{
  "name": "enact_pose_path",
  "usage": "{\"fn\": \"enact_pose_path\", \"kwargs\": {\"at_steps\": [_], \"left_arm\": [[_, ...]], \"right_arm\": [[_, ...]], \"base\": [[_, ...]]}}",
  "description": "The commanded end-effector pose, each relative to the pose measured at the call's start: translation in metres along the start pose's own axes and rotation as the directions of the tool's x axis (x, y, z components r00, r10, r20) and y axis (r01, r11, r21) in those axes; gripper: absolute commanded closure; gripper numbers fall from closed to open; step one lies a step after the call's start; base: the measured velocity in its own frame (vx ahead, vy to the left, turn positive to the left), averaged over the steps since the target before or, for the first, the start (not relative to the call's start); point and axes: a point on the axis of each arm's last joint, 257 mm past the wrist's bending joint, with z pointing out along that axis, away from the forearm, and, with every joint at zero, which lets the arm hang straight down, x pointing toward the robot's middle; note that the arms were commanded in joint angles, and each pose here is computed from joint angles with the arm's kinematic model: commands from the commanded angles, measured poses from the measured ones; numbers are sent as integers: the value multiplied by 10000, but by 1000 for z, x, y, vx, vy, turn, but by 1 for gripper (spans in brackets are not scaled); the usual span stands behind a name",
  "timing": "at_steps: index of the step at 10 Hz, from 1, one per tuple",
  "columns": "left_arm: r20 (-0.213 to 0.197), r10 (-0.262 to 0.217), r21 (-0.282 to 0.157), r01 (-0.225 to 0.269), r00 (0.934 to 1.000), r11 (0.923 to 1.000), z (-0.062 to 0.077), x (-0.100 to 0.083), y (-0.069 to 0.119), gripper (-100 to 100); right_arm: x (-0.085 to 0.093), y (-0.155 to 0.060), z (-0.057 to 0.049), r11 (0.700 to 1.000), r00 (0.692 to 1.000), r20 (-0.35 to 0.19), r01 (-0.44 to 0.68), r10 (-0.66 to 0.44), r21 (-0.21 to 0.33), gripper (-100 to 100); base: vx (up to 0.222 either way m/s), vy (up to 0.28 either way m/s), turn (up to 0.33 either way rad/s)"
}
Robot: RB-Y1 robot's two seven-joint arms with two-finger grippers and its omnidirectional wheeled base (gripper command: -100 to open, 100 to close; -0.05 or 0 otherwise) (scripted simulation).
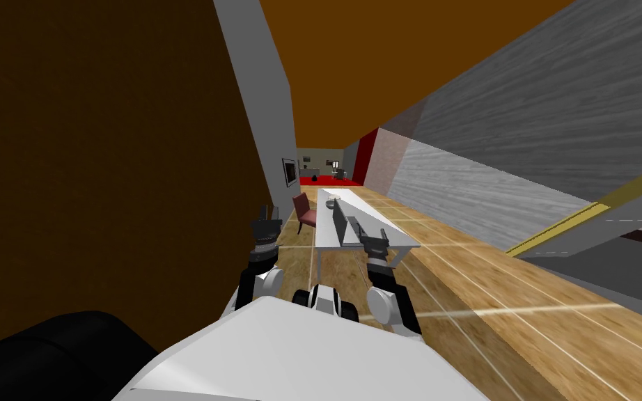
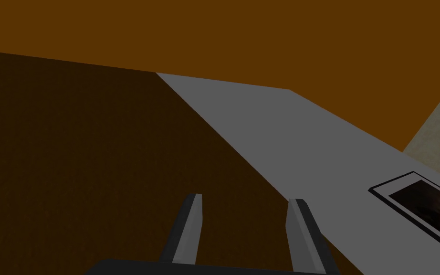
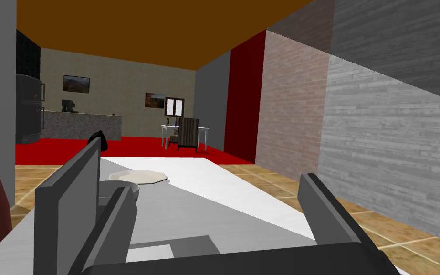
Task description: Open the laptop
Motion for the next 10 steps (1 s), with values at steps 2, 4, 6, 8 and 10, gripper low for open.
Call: {"fn": "enact_pose_path", "kwargs": {"at_steps": [2,4,6,8,10], "left_arm": [[0,0,0,0,10000,10000,0,0,0,0],[0,0,0,0,10000,10000,0,0,0,0],[0,0,0,0,10000,10000,0,0,0,0],[0,0,0,0,10000,10000,0,0,0,0],[0,0,0,0,10000,10000,0,0,0,0]], "right_arm": [[-27,-22,-4,9807,9784,708,-1952,1942,78,-100],[-38,-31,-6,9637,9591,996,-2669,2650,54,-100],[-57,-50,-10,9202,9086,1553,-3914,3877,-70,-100],[-66,-59,-13,8887,8726,1813,-4581,4536,-189,-100],[-83,-76,-18,8292,8024,2283,-5572,5514,-444,-100]], "base": [[12,-17,32],[11,-20,63],[12,-17,64],[10,-26,51],[8,-18,55]]}}
